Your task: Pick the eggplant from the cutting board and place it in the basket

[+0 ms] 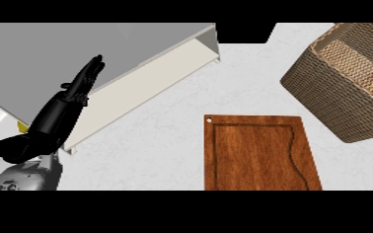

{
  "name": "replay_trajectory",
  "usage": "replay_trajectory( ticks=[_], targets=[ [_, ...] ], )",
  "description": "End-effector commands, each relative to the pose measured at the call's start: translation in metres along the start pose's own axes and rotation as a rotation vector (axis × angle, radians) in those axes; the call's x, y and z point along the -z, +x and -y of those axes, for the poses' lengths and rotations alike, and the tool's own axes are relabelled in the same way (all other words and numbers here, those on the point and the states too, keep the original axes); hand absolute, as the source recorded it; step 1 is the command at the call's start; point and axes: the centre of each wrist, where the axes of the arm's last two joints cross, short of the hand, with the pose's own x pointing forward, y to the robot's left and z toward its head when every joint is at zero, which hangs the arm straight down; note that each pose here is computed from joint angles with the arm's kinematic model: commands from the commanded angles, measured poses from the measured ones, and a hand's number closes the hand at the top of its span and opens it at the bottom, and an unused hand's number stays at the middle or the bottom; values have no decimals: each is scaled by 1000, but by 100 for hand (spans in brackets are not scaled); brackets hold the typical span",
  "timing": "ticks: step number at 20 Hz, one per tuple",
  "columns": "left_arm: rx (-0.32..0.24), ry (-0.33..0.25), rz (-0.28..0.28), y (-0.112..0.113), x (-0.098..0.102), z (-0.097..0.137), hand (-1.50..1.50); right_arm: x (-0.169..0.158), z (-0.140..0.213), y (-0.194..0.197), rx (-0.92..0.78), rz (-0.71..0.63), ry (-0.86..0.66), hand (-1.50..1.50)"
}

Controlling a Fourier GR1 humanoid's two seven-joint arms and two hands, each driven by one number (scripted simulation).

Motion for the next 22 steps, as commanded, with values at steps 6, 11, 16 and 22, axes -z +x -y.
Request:
replay_trajectory(
  ticks=[6, 11, 16, 22],
  targets=[
    [5, 58, -114, -22, 8, -7, 0, 28, 12, -14, 50, 22, -39, -150],
    [-16, 28, -113, -29, -4, -20, 0, 33, 9, -10, 90, 58, -44, -150],
    [-8, 42, -112, -25, -9, 4, 0, 50, 29, 13, 242, 13, -70, -150],
    [-7, 67, -125, -19, -9, -5, 0, 64, 54, -22, 371, -149, -69, -150]
  ],
)
